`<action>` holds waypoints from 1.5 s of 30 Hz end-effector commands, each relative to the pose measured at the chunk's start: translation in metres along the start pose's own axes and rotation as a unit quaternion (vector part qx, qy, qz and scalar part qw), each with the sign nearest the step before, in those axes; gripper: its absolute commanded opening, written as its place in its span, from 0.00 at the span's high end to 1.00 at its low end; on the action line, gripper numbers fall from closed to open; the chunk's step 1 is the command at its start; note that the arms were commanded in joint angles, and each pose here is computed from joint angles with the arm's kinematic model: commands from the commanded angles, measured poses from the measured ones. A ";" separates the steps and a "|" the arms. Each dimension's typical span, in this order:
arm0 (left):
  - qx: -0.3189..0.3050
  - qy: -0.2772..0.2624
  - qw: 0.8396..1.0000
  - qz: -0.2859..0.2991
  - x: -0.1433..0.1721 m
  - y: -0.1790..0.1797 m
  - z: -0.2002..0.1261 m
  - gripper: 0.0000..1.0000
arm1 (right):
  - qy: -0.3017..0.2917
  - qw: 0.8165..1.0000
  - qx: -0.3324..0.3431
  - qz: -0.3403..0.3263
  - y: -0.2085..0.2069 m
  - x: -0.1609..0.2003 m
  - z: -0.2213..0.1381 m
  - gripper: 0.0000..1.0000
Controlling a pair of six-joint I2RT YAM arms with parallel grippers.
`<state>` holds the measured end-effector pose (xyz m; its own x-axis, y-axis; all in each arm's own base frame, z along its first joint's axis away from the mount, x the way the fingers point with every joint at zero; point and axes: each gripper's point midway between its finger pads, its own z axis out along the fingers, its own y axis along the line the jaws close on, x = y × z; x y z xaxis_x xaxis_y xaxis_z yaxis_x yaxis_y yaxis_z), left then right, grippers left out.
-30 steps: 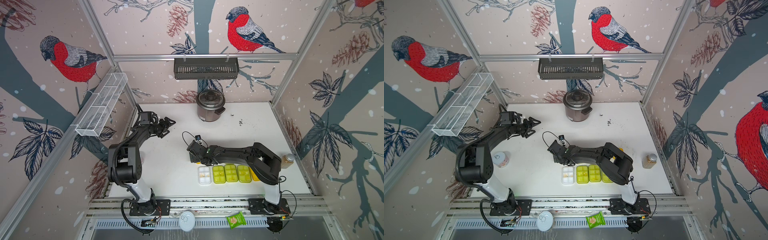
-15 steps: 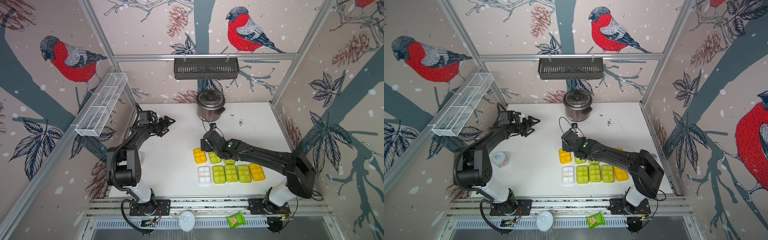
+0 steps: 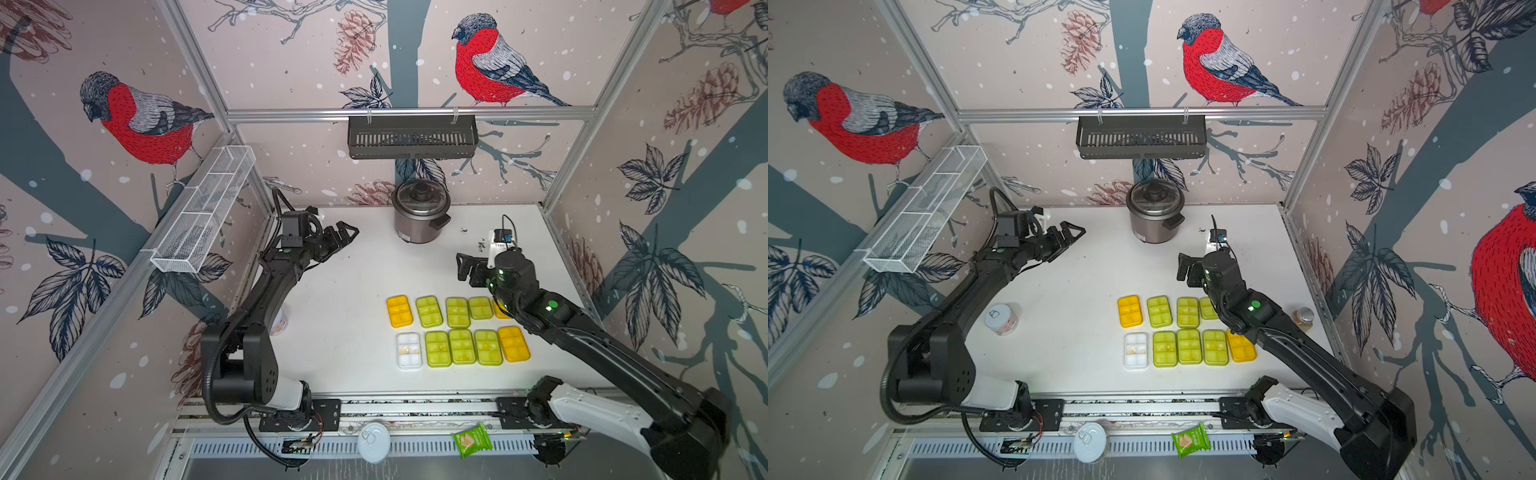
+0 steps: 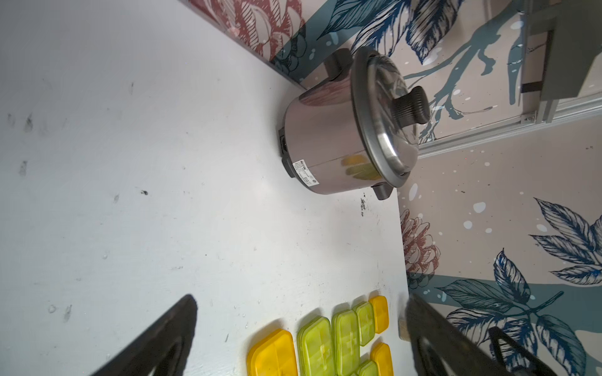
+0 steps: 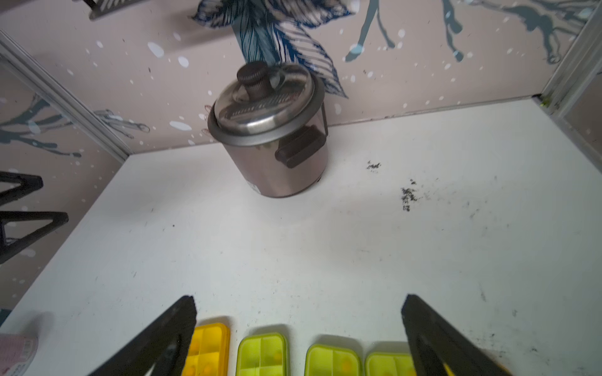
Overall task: Close pillboxes
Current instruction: Place the pillbox at the center of the board, then reset both arms
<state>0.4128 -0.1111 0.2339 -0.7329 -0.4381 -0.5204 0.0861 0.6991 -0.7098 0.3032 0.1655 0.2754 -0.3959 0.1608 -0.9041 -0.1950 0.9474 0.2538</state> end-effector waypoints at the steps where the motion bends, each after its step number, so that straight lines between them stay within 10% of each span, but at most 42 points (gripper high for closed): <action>1: -0.045 -0.050 0.995 0.075 -0.014 -0.004 -0.012 0.02 | -0.073 0.997 -0.030 0.010 0.007 -0.029 -0.018 0.00; 8: -0.049 -0.135 0.981 0.127 -0.019 0.004 -0.023 0.02 | -0.141 0.988 -0.036 0.058 -0.003 -0.028 -0.018 0.00; 16: -0.119 -0.040 0.971 0.204 0.003 0.060 0.010 0.02 | -0.166 0.986 0.006 0.010 -0.023 -0.017 -0.011 0.00; 25: -0.138 -0.184 0.898 0.375 0.004 0.082 -0.028 0.02 | -0.179 0.984 0.007 0.005 -0.040 -0.011 -0.008 0.00; 45: -0.232 -0.272 0.885 0.298 0.028 0.162 -0.030 0.02 | -0.159 0.984 0.070 -0.044 -0.078 0.003 0.006 0.00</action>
<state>0.3771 0.0057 0.0878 -0.3336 -0.0495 -0.9414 -0.0316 0.9986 -0.0413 0.3198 0.0997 0.2518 -0.1010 0.2010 -0.9744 -0.0984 0.9726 0.2108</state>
